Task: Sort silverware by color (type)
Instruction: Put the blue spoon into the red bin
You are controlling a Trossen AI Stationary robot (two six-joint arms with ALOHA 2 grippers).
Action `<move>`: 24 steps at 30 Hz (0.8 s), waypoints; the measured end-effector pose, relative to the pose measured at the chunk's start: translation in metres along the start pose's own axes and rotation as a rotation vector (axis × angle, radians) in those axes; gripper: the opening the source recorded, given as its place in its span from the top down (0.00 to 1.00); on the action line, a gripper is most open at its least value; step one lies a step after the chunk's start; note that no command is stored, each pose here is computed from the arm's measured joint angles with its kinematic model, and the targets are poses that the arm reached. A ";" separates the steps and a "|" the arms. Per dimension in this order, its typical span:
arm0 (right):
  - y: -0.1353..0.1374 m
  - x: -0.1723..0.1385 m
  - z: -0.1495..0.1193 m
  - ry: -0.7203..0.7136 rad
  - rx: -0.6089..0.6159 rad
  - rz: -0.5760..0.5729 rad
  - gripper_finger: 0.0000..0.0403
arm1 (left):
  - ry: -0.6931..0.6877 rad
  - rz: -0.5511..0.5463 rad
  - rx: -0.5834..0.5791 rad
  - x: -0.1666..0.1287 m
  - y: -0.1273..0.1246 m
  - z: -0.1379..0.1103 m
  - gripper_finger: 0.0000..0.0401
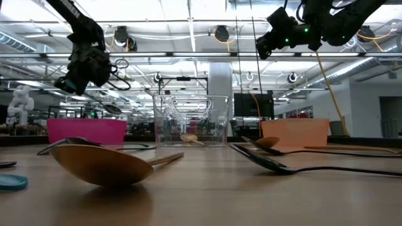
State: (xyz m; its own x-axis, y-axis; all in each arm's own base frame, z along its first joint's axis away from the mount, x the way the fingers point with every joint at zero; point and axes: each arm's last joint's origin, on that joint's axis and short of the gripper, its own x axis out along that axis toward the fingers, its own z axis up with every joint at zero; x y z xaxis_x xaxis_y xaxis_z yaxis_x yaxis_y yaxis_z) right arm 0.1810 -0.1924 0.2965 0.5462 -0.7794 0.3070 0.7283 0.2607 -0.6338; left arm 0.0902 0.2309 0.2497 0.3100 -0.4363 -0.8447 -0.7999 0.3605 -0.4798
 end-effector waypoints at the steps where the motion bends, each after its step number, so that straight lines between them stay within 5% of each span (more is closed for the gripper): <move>1: 0.000 0.000 0.000 -0.001 0.001 -0.001 0.94 | 0.000 0.000 0.004 0.000 0.000 0.000 0.98; 10: 0.002 0.000 0.003 -0.092 0.070 0.085 0.95 | -0.100 -0.003 0.124 -0.002 -0.017 0.000 0.98; 24: 0.008 -0.004 0.014 -0.326 0.463 0.454 0.95 | -0.844 0.082 0.790 -0.052 -0.134 0.001 0.98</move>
State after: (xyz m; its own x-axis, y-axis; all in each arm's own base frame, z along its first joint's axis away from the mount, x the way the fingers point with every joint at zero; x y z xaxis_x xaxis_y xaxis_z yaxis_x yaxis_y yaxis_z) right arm 0.1900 -0.1789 0.3001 0.8796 -0.3458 0.3268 0.4610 0.7891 -0.4059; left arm 0.1816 0.2061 0.3577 0.7543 0.1937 -0.6273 -0.3817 0.9068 -0.1789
